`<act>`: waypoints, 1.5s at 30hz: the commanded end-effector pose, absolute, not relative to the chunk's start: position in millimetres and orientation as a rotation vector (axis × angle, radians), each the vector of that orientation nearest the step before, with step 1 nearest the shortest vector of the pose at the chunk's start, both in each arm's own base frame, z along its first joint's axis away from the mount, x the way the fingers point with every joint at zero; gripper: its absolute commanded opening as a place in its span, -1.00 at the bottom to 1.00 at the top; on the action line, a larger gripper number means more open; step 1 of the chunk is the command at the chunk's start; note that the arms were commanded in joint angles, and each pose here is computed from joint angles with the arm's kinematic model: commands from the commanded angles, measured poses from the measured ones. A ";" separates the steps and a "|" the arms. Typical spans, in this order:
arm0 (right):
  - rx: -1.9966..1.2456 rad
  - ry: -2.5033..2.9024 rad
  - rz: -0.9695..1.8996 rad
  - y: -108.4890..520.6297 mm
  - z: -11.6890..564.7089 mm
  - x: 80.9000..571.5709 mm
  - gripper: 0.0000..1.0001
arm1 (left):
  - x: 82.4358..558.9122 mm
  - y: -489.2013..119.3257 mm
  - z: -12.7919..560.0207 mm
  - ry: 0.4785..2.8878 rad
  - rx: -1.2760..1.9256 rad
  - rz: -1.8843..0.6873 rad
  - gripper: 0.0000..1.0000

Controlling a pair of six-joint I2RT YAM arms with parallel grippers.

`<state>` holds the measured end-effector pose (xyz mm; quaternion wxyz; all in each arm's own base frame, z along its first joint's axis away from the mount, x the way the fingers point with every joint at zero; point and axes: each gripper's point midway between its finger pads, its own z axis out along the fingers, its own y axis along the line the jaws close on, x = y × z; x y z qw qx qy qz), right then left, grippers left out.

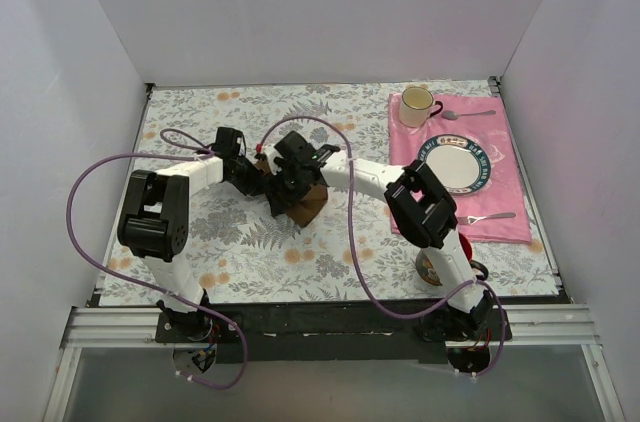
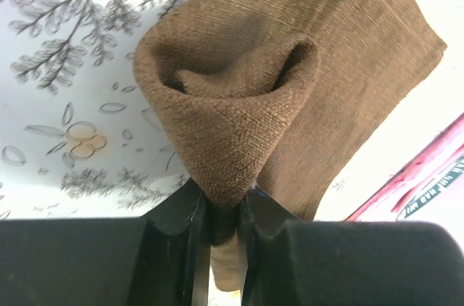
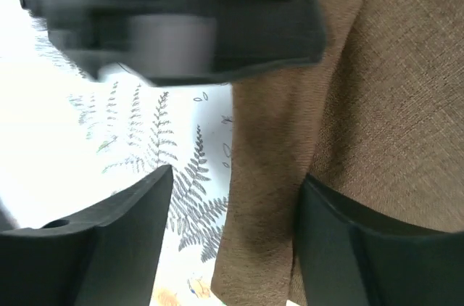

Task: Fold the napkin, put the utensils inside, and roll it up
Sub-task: Roll the napkin with the utensil

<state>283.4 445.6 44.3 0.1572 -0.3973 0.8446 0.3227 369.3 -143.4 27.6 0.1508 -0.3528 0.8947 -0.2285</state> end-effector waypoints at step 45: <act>-0.769 2.647 1.616 421.7 -11.3 274.1 -0.96 | 370.2 -165.0 91.2 2.434 -0.683 -0.925 -0.08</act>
